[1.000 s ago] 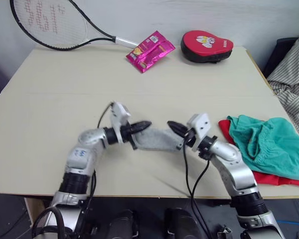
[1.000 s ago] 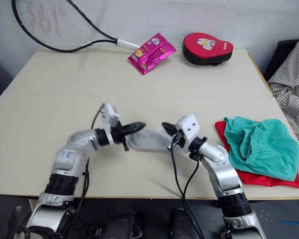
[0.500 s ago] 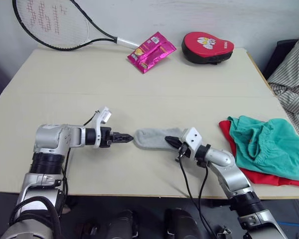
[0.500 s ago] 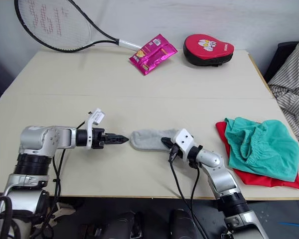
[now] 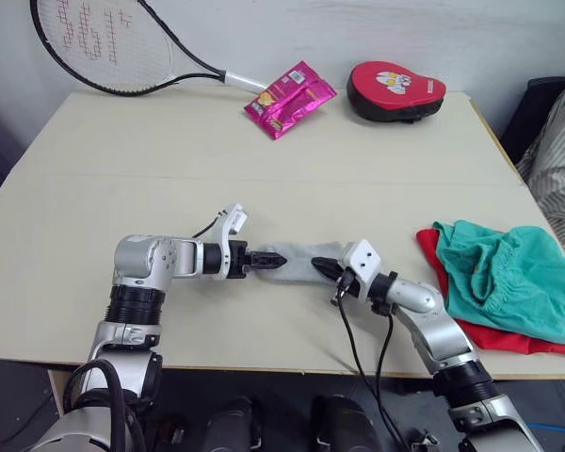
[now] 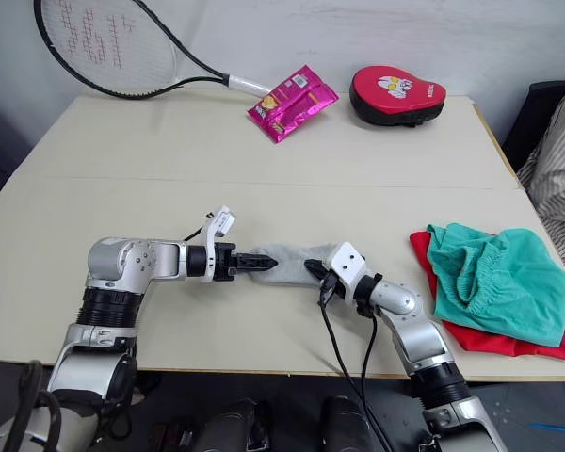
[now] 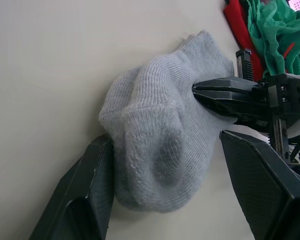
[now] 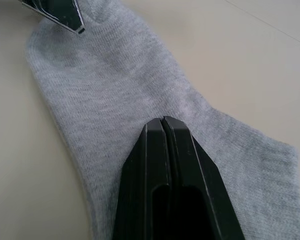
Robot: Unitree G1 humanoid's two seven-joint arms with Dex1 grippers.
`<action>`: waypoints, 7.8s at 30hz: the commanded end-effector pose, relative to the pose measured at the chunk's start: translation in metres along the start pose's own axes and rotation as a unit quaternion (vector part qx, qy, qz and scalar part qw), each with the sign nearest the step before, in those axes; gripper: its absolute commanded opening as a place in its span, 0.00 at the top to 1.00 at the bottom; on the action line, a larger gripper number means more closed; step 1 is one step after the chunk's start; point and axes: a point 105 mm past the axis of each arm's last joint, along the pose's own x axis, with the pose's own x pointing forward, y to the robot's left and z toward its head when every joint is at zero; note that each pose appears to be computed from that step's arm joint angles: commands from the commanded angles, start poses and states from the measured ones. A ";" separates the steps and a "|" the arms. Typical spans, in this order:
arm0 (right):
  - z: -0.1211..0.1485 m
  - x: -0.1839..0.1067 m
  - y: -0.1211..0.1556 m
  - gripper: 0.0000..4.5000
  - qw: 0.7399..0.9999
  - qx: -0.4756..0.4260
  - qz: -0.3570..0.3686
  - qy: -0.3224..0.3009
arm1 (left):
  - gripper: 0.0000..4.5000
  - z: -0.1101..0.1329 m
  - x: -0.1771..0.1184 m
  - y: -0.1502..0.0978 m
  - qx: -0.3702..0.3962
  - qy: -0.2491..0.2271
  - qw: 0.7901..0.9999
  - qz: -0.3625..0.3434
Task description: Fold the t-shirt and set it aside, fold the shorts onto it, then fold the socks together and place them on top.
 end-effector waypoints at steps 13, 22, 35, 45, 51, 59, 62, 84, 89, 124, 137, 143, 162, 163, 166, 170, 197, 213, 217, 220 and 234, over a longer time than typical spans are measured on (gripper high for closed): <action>-0.021 -0.003 0.012 1.00 0.999 0.024 0.001 0.031 | 1.00 0.031 -0.019 -0.042 0.238 0.056 0.970 -0.012; -0.019 -0.007 0.013 1.00 0.999 0.026 -0.007 0.032 | 1.00 0.055 0.020 -0.080 0.283 0.038 0.954 -0.086; -0.003 -0.047 0.004 1.00 0.997 0.030 -0.062 0.038 | 0.60 0.037 0.050 -0.084 0.190 -0.058 0.954 -0.226; 0.010 -0.096 -0.016 1.00 0.991 0.058 -0.115 0.032 | 0.19 0.049 0.016 -0.071 0.292 -0.150 0.912 -0.248; 0.036 -0.128 -0.035 1.00 0.986 0.079 -0.144 -0.005 | 0.19 0.059 -0.001 -0.061 0.314 -0.184 0.904 -0.226; 0.075 -0.120 -0.037 1.00 0.985 0.096 -0.123 -0.068 | 0.64 0.040 0.045 -0.049 0.303 -0.189 0.915 -0.190; 0.074 -0.112 -0.029 1.00 0.991 0.081 -0.095 -0.054 | 0.77 0.053 0.036 -0.059 0.286 -0.218 0.910 -0.204; 0.000 -0.007 -0.004 1.00 0.997 -0.032 0.065 0.022 | 0.00 0.028 -0.069 0.029 0.067 -0.045 0.996 0.047; -0.008 -0.001 -0.002 1.00 0.996 -0.046 0.074 0.030 | 0.00 0.026 -0.038 0.021 0.010 -0.022 1.000 0.012; -0.012 -0.026 -0.012 1.00 0.998 -0.004 -0.009 0.054 | 0.84 0.050 0.076 -0.079 0.163 0.005 0.976 -0.146; 0.014 -0.081 -0.013 1.00 0.995 0.023 -0.083 0.047 | 0.01 0.030 0.065 -0.076 0.295 -0.077 0.916 -0.261; 0.035 -0.122 -0.029 1.00 0.991 0.027 -0.123 0.035 | 0.01 0.038 0.041 -0.075 0.377 -0.159 0.870 -0.275; 0.033 -0.034 -0.022 1.00 0.998 0.039 -0.042 -0.016 | 1.00 0.009 0.096 -0.048 0.466 -0.059 0.871 -0.144; 0.027 -0.032 -0.024 1.00 0.998 0.047 -0.049 -0.015 | 1.00 0.009 0.098 -0.047 0.467 -0.059 0.872 -0.132; 0.013 -0.033 -0.034 1.00 0.994 0.076 -0.080 -0.020 | 1.00 -0.003 0.102 -0.040 0.444 -0.033 0.887 -0.124; -0.006 -0.046 -0.042 1.00 0.988 0.103 -0.111 -0.004 | 1.00 -0.015 0.101 -0.032 0.435 -0.014 0.893 -0.114; -0.010 -0.099 -0.028 0.01 0.790 0.600 -0.031 0.124 | 1.00 0.001 0.087 -0.027 0.453 -0.041 0.884 -0.111; -0.015 -0.035 -0.003 0.43 0.734 0.672 -0.034 0.094 | 1.00 -0.001 0.082 -0.025 0.456 -0.028 0.882 -0.113; -0.017 -0.036 0.003 0.73 0.722 0.686 -0.036 0.083 | 1.00 0.001 0.080 -0.024 0.457 -0.030 0.882 -0.113; -0.016 -0.039 0.003 0.93 0.714 0.695 -0.048 0.062 | 1.00 0.005 0.076 -0.025 0.444 -0.039 0.888 -0.114; 0.094 -0.190 -0.066 0.97 0.717 0.569 -0.249 -0.316 | 0.25 0.070 -0.010 -0.099 0.471 -0.199 0.827 -0.231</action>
